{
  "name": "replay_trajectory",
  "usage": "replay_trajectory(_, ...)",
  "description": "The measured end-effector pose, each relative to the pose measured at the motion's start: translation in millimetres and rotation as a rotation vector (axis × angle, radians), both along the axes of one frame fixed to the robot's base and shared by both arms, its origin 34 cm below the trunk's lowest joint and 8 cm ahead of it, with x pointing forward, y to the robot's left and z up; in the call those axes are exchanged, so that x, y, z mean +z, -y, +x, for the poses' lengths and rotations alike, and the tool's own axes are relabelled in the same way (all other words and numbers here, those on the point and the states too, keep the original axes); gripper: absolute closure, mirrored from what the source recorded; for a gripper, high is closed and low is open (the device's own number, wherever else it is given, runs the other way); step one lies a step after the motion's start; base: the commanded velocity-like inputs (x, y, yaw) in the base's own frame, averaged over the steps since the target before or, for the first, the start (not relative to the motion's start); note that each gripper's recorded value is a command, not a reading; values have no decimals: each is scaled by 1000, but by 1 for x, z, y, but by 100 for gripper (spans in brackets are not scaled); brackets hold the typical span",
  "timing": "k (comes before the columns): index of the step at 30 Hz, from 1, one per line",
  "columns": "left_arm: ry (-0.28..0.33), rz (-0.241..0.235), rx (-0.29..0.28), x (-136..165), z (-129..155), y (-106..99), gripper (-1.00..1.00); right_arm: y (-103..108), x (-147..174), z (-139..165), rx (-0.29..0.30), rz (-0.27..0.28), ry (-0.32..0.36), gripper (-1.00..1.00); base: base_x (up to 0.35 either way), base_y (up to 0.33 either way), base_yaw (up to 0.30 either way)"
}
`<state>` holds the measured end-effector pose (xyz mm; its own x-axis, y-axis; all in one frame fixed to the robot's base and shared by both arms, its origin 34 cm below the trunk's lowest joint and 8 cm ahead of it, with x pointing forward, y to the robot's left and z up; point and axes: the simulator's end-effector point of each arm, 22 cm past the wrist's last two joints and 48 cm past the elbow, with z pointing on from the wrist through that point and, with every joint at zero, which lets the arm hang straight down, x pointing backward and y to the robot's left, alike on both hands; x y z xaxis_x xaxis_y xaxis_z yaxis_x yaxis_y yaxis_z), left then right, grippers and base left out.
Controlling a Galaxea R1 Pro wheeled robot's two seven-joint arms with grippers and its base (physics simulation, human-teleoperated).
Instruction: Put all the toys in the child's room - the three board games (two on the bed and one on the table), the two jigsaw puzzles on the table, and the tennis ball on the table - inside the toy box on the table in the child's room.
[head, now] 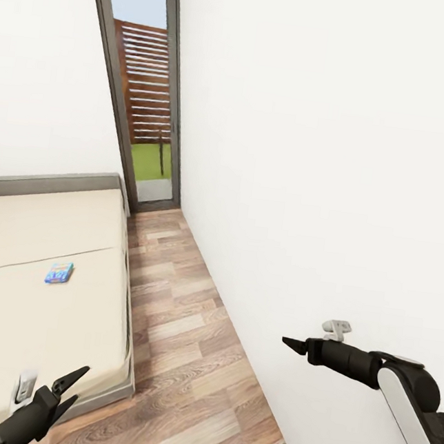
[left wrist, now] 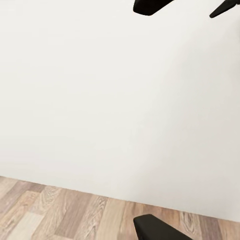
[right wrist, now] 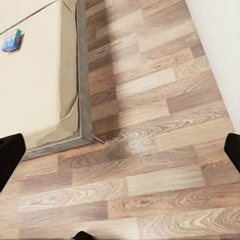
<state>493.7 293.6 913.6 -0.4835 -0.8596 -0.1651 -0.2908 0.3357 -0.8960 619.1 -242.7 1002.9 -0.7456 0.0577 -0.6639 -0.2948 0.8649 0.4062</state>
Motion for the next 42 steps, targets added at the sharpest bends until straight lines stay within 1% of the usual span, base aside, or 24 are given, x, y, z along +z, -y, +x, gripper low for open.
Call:
replay_trajectory(9, -21, 4, 7, -8, -3, -2, -100, 4, 0, 2, -21, -34, 4, -100, 0, 0, 196)
replay_trajectory(20, -12, 6, 7, -5, 0, -2, -100, 5, 6, 2, -28, -44, 17, -100, 0, 0, 162)
replay_trajectory(21, -17, -13, 17, -10, 2, -4, -100, 5, 7, 3, -29, -43, 19, -100, 0, 0, 160)
replay_trajectory(28, 36, -56, 16, -2, 4, -2, -100, 5, 11, 3, -30, -45, 29, -100, 0, -17, 194)
replay_trajectory(33, 52, -64, 15, 1, 4, -2, -100, 6, 15, 3, -30, -46, 35, -100, 12, -155, 224)
replay_trajectory(42, 61, -69, 17, 3, 4, -2, -100, 6, 20, 2, -30, -46, 44, -100, 92, -167, 244)
